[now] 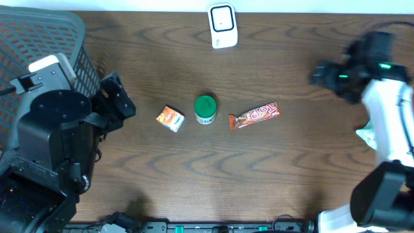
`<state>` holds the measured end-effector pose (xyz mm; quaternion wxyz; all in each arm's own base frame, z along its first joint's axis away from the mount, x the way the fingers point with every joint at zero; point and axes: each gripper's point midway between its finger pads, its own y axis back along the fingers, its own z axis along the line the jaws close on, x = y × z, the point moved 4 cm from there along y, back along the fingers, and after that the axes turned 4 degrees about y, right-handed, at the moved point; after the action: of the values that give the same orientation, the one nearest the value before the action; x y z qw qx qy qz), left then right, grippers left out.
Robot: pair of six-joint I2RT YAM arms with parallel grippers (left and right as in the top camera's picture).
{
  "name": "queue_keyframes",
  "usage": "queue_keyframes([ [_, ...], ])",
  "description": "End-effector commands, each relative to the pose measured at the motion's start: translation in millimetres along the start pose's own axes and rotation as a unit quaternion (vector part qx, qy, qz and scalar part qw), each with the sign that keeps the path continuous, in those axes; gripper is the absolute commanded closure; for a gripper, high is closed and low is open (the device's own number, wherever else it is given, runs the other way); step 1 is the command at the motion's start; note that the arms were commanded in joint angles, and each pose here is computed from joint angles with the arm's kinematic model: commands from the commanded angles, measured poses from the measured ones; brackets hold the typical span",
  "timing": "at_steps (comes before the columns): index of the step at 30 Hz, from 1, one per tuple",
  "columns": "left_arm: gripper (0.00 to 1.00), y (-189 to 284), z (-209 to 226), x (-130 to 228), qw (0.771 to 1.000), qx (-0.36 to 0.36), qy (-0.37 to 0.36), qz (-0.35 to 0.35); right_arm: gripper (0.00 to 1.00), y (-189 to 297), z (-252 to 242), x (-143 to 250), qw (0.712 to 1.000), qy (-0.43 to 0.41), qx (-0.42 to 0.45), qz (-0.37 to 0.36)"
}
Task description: Scan the item barcode
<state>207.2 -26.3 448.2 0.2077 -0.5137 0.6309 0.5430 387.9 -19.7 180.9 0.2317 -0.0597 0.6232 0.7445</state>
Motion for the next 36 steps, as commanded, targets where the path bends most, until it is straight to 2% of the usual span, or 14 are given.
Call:
queue_keyframes([
  [1, 0.02, 2.1, 6.2, 0.4, 1.000, -0.014, 0.003, 0.000, 0.01, -6.9, 48.1, 14.5, 0.998, 0.067, -0.016, 0.015],
  [7, 0.02, 4.8, 12.0, 1.6, 1.000, -0.026, 0.002, -0.001, 0.01, -10.6, 125.2, 49.5, 0.992, 0.117, -0.040, 0.030],
  [12, 0.02, 17.7, 21.2, -2.0, 0.998, -0.025, 0.048, -0.019, 0.01, -10.5, 174.5, 73.1, 0.988, 0.142, -0.057, 0.034],
  [18, 0.02, 30.4, 31.3, 0.1, 0.998, -0.022, 0.055, -0.023, 0.01, -8.1, 218.0, 70.6, 0.990, 0.138, -0.018, 0.032],
  [21, 0.02, 32.0, 35.7, 4.4, 0.998, -0.029, 0.048, -0.014, 0.01, -13.2, 238.8, 68.5, 0.990, 0.131, -0.007, 0.054],
  [28, 0.02, 32.2, 40.6, 10.4, 0.998, -0.041, 0.040, -0.001, 0.01, -45.0, 272.0, 79.6, 0.991, 0.079, 0.003, 0.105],
  [36, 0.02, 32.7, 44.8, 15.5, 0.998, -0.051, 0.031, 0.011, 0.01, -77.4, 280.6, 106.7, 0.989, 0.014, 0.029, 0.142],
])
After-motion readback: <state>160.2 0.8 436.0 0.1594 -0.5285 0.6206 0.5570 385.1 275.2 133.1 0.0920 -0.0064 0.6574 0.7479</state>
